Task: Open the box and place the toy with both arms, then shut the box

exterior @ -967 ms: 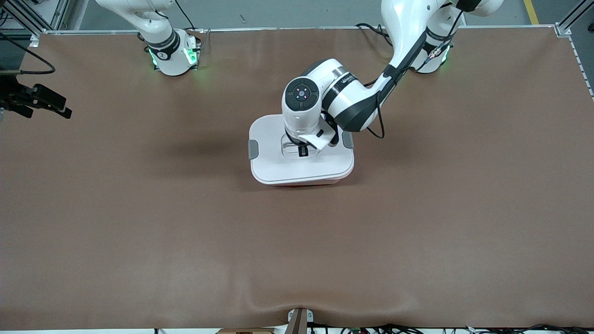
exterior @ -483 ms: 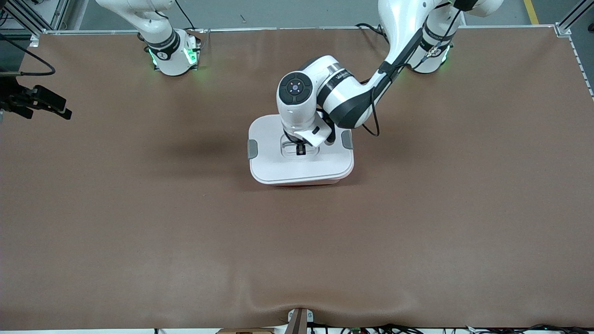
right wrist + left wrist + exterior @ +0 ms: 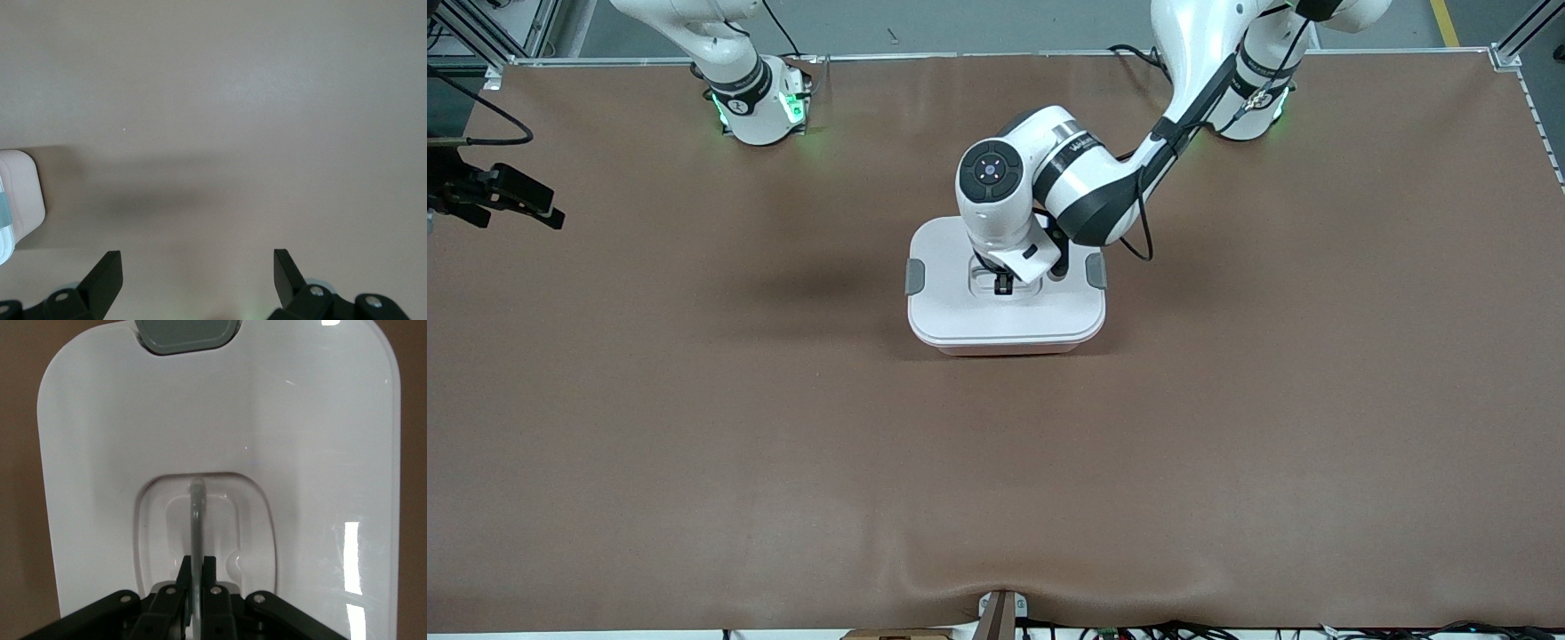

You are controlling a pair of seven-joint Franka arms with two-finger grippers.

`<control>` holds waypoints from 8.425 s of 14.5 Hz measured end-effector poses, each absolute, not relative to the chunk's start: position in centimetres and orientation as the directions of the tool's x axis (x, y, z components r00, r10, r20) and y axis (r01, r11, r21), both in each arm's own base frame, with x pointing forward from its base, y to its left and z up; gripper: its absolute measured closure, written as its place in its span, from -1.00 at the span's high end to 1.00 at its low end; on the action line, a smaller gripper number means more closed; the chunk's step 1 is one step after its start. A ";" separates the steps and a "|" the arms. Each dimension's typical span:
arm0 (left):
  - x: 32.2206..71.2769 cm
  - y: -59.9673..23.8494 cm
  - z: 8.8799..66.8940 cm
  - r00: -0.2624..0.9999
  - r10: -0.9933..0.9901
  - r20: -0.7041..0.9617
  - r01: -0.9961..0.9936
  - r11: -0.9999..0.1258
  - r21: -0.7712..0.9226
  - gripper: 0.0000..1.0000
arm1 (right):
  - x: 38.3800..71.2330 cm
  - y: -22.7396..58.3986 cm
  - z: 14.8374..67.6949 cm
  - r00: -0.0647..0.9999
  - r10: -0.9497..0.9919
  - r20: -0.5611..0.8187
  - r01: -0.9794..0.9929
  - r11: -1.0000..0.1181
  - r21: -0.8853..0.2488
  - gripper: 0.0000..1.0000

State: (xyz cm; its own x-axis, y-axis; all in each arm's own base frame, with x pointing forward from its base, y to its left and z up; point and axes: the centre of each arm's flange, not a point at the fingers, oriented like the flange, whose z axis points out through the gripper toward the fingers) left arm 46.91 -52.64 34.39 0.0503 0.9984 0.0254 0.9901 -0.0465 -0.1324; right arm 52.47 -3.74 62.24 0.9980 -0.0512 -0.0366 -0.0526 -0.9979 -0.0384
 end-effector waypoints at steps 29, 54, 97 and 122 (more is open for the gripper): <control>46.2 -53.0 34.1 0.242 0.970 0.027 0.963 -0.236 -0.133 -0.86 | 52.7 -3.9 63.0 0.998 -0.057 -0.008 -0.057 -0.998 -0.038 1.00; 46.2 -52.2 33.3 0.262 0.964 0.050 0.953 -0.250 -0.170 0.20 | 53.0 -3.7 62.4 0.998 -0.057 -0.021 -0.057 -0.998 -0.038 1.00; 61.6 -9.6 58.1 0.988 0.155 -0.004 0.154 -0.987 -0.054 1.00 | 53.6 -2.2 61.5 0.999 -0.028 -0.035 -0.029 -0.999 -0.037 1.00; 53.3 -1.0 64.4 0.998 -0.057 -0.032 -0.057 -0.998 -0.008 1.00 | 53.4 -3.1 62.7 0.998 -0.043 -0.046 -0.045 -0.998 -0.036 1.00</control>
State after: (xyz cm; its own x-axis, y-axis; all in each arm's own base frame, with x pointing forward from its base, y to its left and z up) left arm 53.31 -1.02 64.38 0.9979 -0.0566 -0.0318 -0.0569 -0.9983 -0.0079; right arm 53.38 -3.08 62.69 0.9980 -0.0431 -0.0465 -0.0449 -0.9983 -0.0363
